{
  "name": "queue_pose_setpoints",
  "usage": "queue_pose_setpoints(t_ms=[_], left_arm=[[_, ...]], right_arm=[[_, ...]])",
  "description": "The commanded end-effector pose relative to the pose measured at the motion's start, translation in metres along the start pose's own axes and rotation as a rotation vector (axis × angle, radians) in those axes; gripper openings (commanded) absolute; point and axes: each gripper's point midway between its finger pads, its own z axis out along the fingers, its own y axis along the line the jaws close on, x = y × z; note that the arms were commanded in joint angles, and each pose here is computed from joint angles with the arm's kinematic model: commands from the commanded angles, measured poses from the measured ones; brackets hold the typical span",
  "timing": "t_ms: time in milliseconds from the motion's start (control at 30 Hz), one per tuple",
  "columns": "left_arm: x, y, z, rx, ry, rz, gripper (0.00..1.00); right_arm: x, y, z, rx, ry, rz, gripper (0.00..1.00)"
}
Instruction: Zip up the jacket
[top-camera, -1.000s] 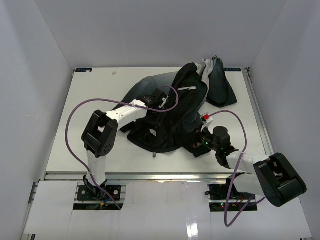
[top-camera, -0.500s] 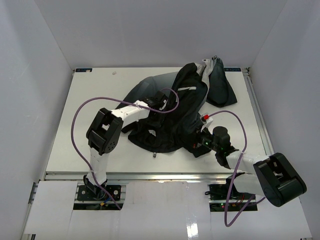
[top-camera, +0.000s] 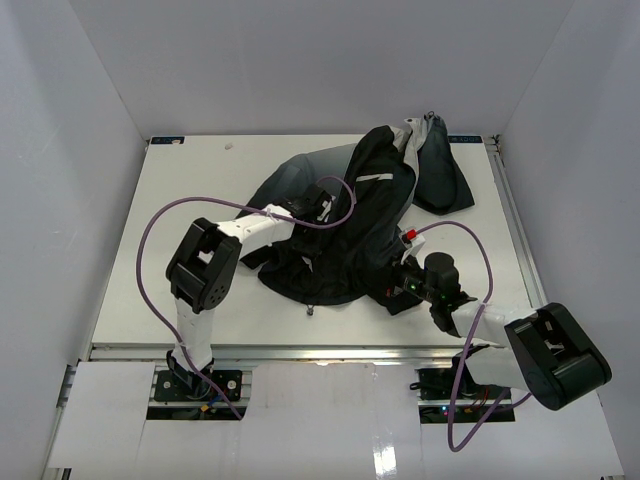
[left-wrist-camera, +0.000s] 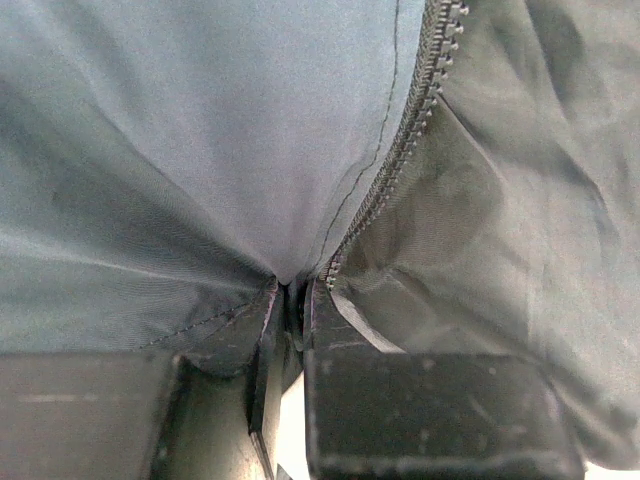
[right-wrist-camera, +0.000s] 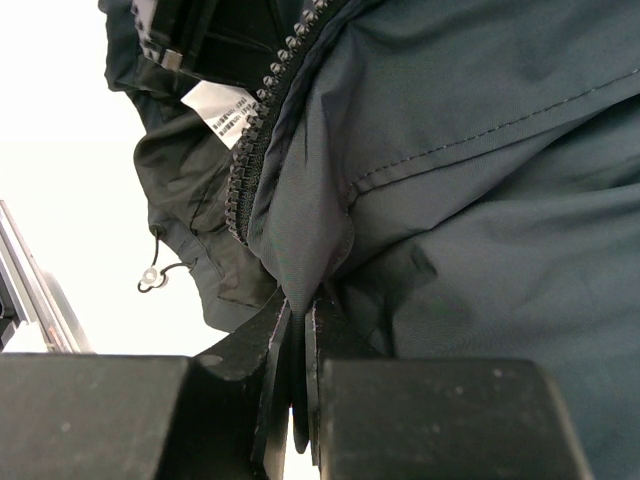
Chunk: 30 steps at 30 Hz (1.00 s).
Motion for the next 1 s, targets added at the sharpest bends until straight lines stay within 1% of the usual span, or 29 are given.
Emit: queue_pose_setpoints(t_ms=[0, 33, 67, 100, 167, 200, 267, 300, 333, 367, 433, 467, 667, 800, 900, 967], left_arm=[[-0.007, -0.021, -0.018, 0.117, -0.032, -0.012, 0.3], [-0.008, -0.021, -0.018, 0.116, -0.036, -0.015, 0.28], [-0.008, -0.021, -0.018, 0.118, -0.039, -0.016, 0.17], [-0.009, -0.023, -0.018, 0.13, -0.04, -0.016, 0.0], [-0.008, -0.025, -0.018, 0.149, -0.038, -0.017, 0.0], [-0.007, -0.025, -0.019, 0.154, -0.038, -0.017, 0.04], [-0.008, -0.025, -0.019, 0.151, -0.04, -0.019, 0.23], [-0.008, -0.025, -0.019, 0.149, -0.044, -0.019, 0.3], [-0.009, -0.025, -0.02, 0.154, -0.05, -0.018, 0.31], [-0.009, -0.026, -0.021, 0.161, -0.054, -0.018, 0.24], [-0.011, -0.029, -0.022, 0.177, -0.059, -0.018, 0.03], [-0.011, -0.029, -0.022, 0.18, -0.06, -0.02, 0.0], [-0.019, -0.03, -0.027, 0.175, -0.085, -0.032, 0.0], [-0.033, -0.031, -0.043, 0.191, -0.149, -0.053, 0.0], [-0.04, -0.04, -0.057, 0.249, -0.2, -0.046, 0.0], [-0.042, -0.044, -0.062, 0.286, -0.217, -0.041, 0.11]], right_arm=[[-0.016, 0.002, 0.006, -0.011, -0.033, -0.022, 0.08], [-0.015, 0.002, 0.006, -0.01, -0.034, -0.022, 0.08], [-0.015, 0.002, 0.005, -0.009, -0.035, -0.022, 0.08], [-0.015, 0.002, 0.005, -0.009, -0.036, -0.021, 0.08], [-0.015, 0.002, 0.004, -0.008, -0.036, -0.022, 0.08], [-0.014, 0.002, 0.004, -0.008, -0.035, -0.022, 0.08], [-0.014, 0.003, 0.005, -0.01, -0.034, -0.023, 0.08], [-0.015, 0.003, 0.005, -0.012, -0.033, -0.023, 0.08], [-0.015, 0.003, 0.005, -0.013, -0.034, -0.025, 0.08], [-0.015, 0.003, 0.005, -0.013, -0.034, -0.026, 0.08], [-0.015, 0.002, 0.005, -0.011, -0.035, -0.027, 0.08], [-0.015, 0.002, 0.005, -0.011, -0.035, -0.026, 0.08], [-0.015, 0.003, 0.005, -0.014, -0.035, -0.027, 0.08], [-0.014, 0.002, 0.009, -0.018, -0.019, -0.026, 0.08], [-0.012, 0.002, 0.011, -0.02, -0.009, -0.023, 0.08], [-0.012, 0.002, 0.012, -0.018, -0.008, -0.024, 0.08]])
